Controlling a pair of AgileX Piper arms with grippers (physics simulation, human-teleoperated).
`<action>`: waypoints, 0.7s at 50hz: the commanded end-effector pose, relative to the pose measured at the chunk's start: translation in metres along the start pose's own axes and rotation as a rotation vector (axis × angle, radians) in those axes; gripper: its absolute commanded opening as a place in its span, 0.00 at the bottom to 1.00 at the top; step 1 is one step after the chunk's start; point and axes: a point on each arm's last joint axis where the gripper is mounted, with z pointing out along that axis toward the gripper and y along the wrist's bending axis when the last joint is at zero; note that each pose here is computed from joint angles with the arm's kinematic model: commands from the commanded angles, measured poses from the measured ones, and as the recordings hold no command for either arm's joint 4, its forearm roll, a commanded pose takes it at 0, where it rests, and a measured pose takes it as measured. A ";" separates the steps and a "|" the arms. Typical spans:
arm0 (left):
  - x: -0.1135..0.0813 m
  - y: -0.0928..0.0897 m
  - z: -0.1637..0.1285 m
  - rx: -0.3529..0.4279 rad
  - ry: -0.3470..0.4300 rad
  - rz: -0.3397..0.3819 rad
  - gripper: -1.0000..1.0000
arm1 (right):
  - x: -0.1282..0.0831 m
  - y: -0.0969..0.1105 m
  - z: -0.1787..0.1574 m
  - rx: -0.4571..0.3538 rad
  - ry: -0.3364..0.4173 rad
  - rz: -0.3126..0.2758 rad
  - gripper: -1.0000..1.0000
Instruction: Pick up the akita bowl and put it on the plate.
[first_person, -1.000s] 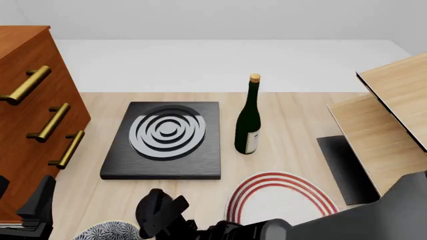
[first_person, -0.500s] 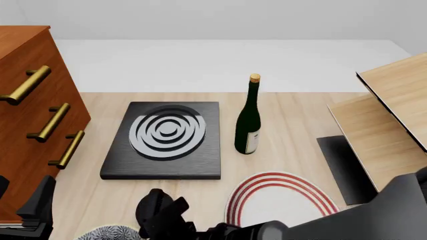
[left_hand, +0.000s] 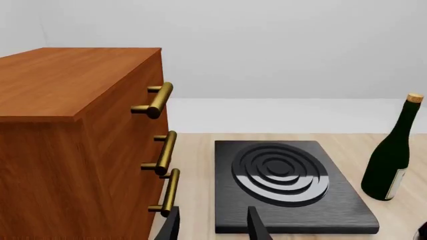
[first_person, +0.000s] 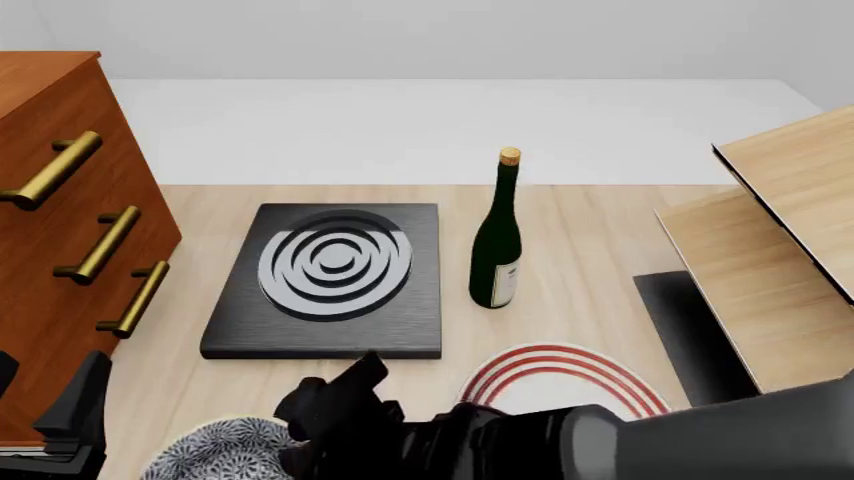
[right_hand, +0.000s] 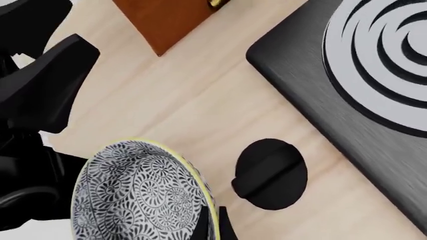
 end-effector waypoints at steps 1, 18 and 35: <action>0.000 0.000 0.000 0.000 0.000 0.000 1.00 | -0.023 -0.001 -0.024 0.007 -0.044 -0.021 0.00; 0.000 0.000 0.000 0.000 0.000 0.000 1.00 | -0.062 -0.005 -0.083 0.028 -0.138 -0.041 0.00; -0.002 0.000 0.000 0.004 -0.022 0.018 1.00 | -0.086 -0.032 -0.134 0.121 -0.190 -0.025 0.00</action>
